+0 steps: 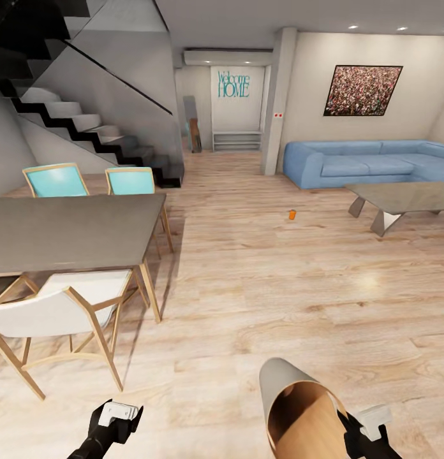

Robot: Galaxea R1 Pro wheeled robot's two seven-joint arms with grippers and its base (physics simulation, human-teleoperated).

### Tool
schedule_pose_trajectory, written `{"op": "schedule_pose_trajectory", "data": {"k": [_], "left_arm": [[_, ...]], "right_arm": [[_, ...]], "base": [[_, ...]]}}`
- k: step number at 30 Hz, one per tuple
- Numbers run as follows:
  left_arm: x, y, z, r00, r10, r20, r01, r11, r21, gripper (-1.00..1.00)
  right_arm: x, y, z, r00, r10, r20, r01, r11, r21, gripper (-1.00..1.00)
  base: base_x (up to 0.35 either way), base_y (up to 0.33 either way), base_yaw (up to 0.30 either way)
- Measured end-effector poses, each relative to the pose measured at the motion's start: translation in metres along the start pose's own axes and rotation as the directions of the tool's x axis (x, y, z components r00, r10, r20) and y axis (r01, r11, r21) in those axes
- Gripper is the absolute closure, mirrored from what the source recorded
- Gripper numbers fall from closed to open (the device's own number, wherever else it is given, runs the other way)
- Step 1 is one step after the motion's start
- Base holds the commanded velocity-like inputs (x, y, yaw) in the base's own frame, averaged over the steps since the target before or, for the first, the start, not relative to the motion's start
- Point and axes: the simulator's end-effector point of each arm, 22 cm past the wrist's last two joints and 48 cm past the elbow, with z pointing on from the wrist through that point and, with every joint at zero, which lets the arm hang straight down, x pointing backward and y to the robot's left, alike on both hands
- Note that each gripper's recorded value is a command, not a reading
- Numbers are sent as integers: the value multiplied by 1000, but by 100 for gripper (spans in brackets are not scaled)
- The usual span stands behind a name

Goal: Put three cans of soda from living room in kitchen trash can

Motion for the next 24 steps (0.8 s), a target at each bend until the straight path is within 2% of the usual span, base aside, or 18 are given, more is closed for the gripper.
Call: {"op": "schedule_pose_trajectory", "data": {"k": [5,12,14,15,16,18,20,24], "left_arm": [[0,0,0,1000,0,1,0,1000,0,-100],[10,-20,1,999,-23,-22,24,999,24,-100],[11,-21,1,999,-25,-23,25,999,26,-100],[11,-22,1,999,-25,-23,26,999,26,-100],[11,-22,1,999,-25,-24,26,999,27,-100],[11,-22,1,999,-25,-23,26,999,27,-100],[11,-22,1,999,-25,-24,26,999,27,-100],[11,-22,1,999,-24,-24,25,999,27,-100]], "right_arm": [[4,0,0,999,-29,-19,29,1000,0,100],[13,3,0,997,-60,-48,60,998,-1,100],[10,14,1,999,-33,-27,32,999,-43,100],[7,12,1,1000,19,-9,-19,999,-29,100],[3,7,0,995,95,22,-95,995,-9,100],[-14,0,0,991,116,72,-117,993,4,100],[-6,5,0,995,89,46,-88,996,-8,100],[-10,1,0,993,103,58,-103,995,3,100]], "base": [[27,0,0],[254,-9,0],[306,-94,0],[301,-122,0],[299,-132,0],[296,-141,0],[294,-146,0],[292,-153,0]]}}
